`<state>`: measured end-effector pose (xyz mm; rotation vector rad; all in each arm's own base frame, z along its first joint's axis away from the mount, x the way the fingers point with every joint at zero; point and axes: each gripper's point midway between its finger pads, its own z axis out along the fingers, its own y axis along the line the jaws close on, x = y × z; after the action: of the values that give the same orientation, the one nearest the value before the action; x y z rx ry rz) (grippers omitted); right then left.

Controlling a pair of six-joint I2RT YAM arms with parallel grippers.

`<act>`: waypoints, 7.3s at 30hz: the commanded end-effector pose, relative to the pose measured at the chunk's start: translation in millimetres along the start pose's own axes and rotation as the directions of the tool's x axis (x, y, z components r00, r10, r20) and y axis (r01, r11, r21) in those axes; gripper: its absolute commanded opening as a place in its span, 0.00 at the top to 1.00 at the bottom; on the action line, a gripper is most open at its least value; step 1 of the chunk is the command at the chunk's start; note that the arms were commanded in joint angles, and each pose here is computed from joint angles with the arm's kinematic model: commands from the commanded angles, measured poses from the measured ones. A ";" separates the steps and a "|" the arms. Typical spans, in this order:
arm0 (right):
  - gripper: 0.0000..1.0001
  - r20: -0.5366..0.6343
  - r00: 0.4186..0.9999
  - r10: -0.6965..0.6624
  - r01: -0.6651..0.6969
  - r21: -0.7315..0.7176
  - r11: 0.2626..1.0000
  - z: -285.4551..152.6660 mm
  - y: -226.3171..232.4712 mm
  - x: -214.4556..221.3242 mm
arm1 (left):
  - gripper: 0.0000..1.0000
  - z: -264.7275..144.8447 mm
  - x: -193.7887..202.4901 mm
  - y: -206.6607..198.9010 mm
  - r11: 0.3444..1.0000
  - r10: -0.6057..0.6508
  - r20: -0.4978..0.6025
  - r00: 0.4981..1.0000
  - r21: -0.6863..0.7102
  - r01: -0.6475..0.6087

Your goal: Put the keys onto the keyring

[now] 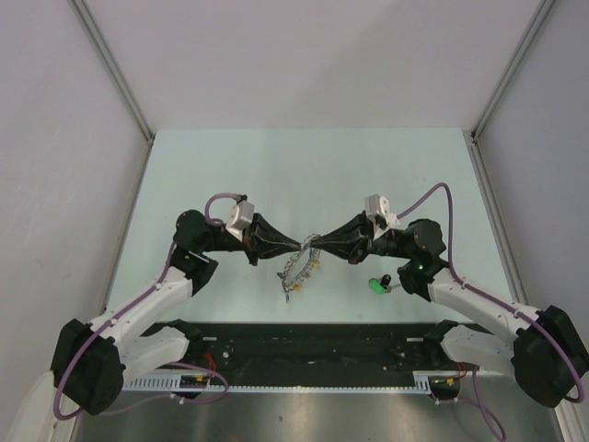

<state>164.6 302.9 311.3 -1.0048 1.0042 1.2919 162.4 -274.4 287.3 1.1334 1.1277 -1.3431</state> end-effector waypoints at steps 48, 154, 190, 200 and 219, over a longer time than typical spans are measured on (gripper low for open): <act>1.00 0.051 0.997 -0.050 0.053 -0.057 0.997 11.2 8.3 -18.1 | 1.00 1.2 -13.7 -7.5 0.999 0.046 0.041 0.998 0.021 -0.047; 1.00 0.017 1.000 -0.020 0.020 -0.025 0.999 10.0 4.6 -10.2 | 1.00 0.8 -13.6 -7.2 0.999 0.048 0.060 0.997 0.017 -0.049; 1.00 0.017 0.999 -0.027 0.027 -0.023 0.999 9.8 6.4 -11.2 | 1.00 1.2 -12.7 -6.9 0.999 0.044 0.058 0.997 0.016 -0.045; 1.00 0.017 0.999 -0.043 0.043 0.008 0.999 6.4 3.8 -16.0 | 1.00 1.4 -12.6 -5.9 0.999 0.044 0.058 0.997 0.013 -0.045; 1.00 0.010 1.000 -0.028 0.029 -0.017 0.999 10.1 5.4 -9.2 | 1.00 1.1 -11.5 -5.3 0.999 0.040 0.056 0.998 0.013 -0.041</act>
<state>161.2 308.6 300.8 -1.0139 1.0582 1.2981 158.4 -273.7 286.3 1.1139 1.1201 -1.3689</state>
